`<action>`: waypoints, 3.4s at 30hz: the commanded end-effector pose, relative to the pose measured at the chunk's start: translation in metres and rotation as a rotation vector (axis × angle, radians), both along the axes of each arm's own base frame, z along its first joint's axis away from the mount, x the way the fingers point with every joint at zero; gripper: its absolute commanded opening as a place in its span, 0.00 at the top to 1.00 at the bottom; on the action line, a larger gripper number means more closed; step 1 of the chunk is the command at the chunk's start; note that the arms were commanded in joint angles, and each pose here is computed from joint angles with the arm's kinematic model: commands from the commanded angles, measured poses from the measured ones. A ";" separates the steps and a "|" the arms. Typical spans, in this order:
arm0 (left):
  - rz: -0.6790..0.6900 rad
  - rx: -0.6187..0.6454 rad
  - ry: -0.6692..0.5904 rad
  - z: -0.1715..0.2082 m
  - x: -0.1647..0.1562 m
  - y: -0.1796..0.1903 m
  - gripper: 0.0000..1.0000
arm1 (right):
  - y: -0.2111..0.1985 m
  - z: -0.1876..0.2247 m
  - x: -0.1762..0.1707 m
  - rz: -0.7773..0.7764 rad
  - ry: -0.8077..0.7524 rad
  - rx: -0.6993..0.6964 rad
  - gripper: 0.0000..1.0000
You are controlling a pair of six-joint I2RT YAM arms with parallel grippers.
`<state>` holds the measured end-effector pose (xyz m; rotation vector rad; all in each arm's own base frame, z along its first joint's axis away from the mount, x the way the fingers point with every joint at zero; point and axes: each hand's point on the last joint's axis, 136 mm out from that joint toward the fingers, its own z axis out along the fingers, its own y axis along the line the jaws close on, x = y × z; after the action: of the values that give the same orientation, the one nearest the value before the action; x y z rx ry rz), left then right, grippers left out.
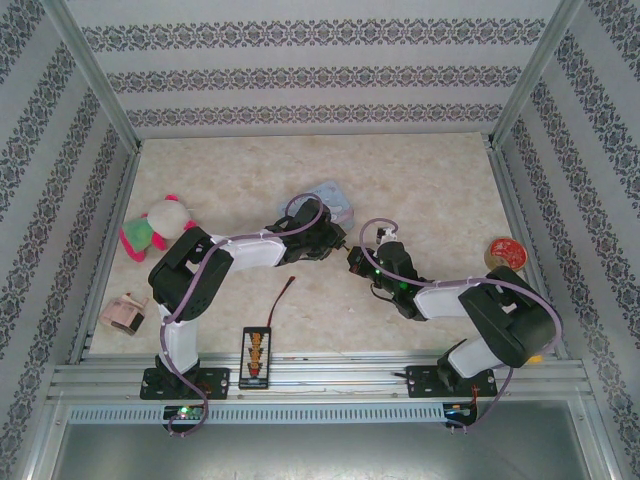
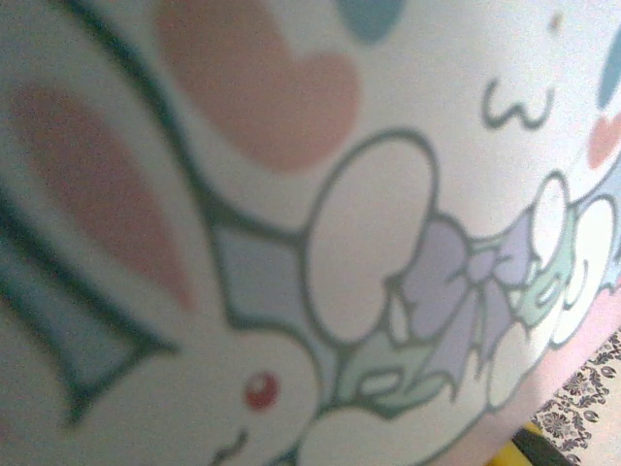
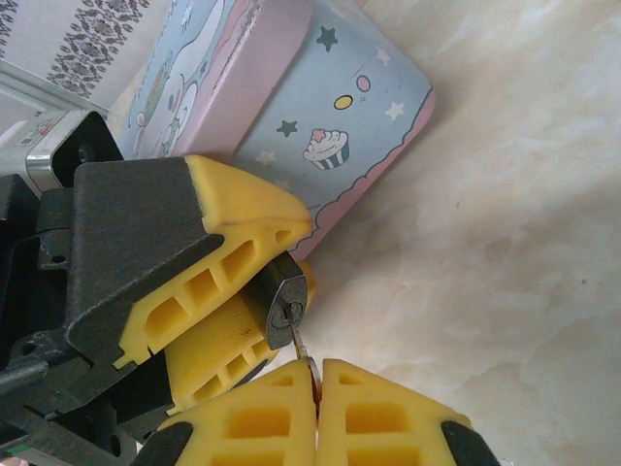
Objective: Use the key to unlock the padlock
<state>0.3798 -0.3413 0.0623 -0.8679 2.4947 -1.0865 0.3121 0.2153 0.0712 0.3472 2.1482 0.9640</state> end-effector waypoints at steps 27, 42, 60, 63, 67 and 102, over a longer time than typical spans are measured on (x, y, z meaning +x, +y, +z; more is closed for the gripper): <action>-0.022 -0.078 0.129 -0.015 -0.022 -0.013 0.97 | 0.006 -0.014 0.011 -0.041 0.049 0.115 1.00; -0.056 -0.071 0.136 -0.015 -0.022 -0.017 0.97 | 0.015 -0.008 0.012 0.002 0.053 0.162 1.00; -0.119 -0.039 0.160 -0.020 -0.036 -0.019 0.97 | 0.005 0.006 0.040 0.060 0.025 0.156 1.00; -0.121 -0.039 0.160 -0.020 -0.037 -0.019 0.97 | 0.009 0.004 0.041 0.083 0.029 0.154 1.00; -0.124 -0.045 0.158 -0.021 -0.036 -0.022 0.97 | 0.023 -0.001 0.037 0.108 0.040 0.145 1.00; -0.142 -0.063 0.166 -0.025 -0.043 -0.026 0.97 | 0.028 0.030 0.045 0.262 -0.098 0.172 1.00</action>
<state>0.3941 -0.3320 0.0549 -0.8537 2.4656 -1.0348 0.3275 0.2387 0.0521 0.1939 2.2829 1.2632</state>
